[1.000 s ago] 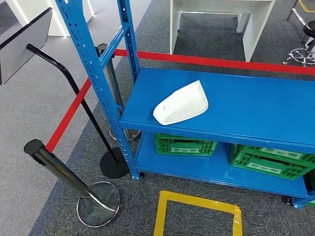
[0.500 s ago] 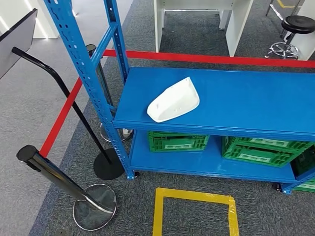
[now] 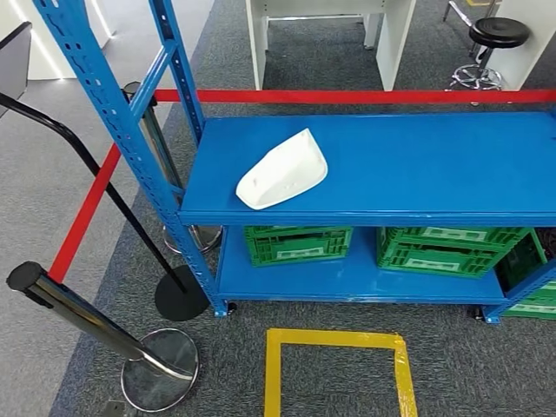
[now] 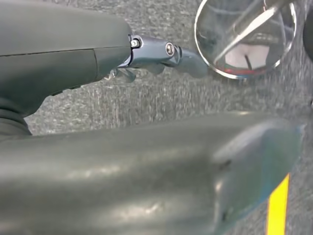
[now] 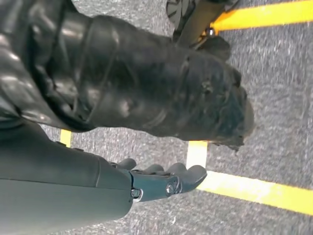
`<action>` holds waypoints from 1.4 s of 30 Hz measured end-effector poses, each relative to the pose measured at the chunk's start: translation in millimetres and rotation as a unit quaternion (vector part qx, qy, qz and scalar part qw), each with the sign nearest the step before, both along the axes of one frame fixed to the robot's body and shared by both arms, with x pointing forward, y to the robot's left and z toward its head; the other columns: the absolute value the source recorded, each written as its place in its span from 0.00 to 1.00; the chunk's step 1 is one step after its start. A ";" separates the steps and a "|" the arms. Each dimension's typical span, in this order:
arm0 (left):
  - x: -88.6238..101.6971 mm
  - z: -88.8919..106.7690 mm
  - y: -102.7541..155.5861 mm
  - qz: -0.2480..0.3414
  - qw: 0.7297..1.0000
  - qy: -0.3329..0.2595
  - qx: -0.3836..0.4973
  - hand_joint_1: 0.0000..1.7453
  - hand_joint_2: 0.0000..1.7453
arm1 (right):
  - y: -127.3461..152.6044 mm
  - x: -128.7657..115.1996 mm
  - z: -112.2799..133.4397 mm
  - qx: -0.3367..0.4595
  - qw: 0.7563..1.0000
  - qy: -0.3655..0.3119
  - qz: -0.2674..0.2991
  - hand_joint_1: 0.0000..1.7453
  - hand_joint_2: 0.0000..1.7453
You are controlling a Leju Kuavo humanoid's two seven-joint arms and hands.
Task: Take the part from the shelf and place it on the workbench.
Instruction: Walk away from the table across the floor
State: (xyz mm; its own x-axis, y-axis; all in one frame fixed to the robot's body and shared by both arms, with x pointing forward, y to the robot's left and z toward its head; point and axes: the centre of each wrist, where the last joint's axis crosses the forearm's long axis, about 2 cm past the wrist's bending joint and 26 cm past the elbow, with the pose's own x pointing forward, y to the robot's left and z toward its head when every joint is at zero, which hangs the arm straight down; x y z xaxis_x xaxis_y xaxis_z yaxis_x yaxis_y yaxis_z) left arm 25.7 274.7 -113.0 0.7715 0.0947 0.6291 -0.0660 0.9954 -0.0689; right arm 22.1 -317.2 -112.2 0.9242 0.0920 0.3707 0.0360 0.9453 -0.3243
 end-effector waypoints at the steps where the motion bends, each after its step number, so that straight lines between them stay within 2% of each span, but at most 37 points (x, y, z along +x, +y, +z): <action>1: -0.1 0.0 0.0 0.000 1.000 0.000 -0.001 0.00 0.00 | 0.0 0.4 0.0 0.000 1.000 0.000 0.000 0.00 0.00; 14: -0.9 -0.3 6.7 0.000 1.000 -0.001 0.003 0.00 0.00 | 5.2 0.8 -0.2 0.005 1.000 -0.001 -0.001 0.00 0.00; 23: -0.7 -0.1 0.1 -0.002 1.000 0.002 -0.001 0.00 0.00 | 2.8 0.3 -0.1 0.004 1.000 -0.001 -0.002 0.00 0.00; 42: -2.1 -0.3 3.0 -0.003 1.000 0.009 0.004 0.00 0.00 | 6.0 2.3 -0.1 0.007 1.000 -0.002 -0.001 0.00 0.00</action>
State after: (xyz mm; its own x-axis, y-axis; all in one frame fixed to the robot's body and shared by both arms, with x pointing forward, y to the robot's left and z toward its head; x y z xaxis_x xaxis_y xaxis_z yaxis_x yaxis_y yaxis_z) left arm 23.6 277.7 -113.2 0.7827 0.0844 0.6167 -0.0610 0.9964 -0.0589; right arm 24.4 -311.2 -112.3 0.9227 0.0843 0.3761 0.0398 0.9497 -0.3107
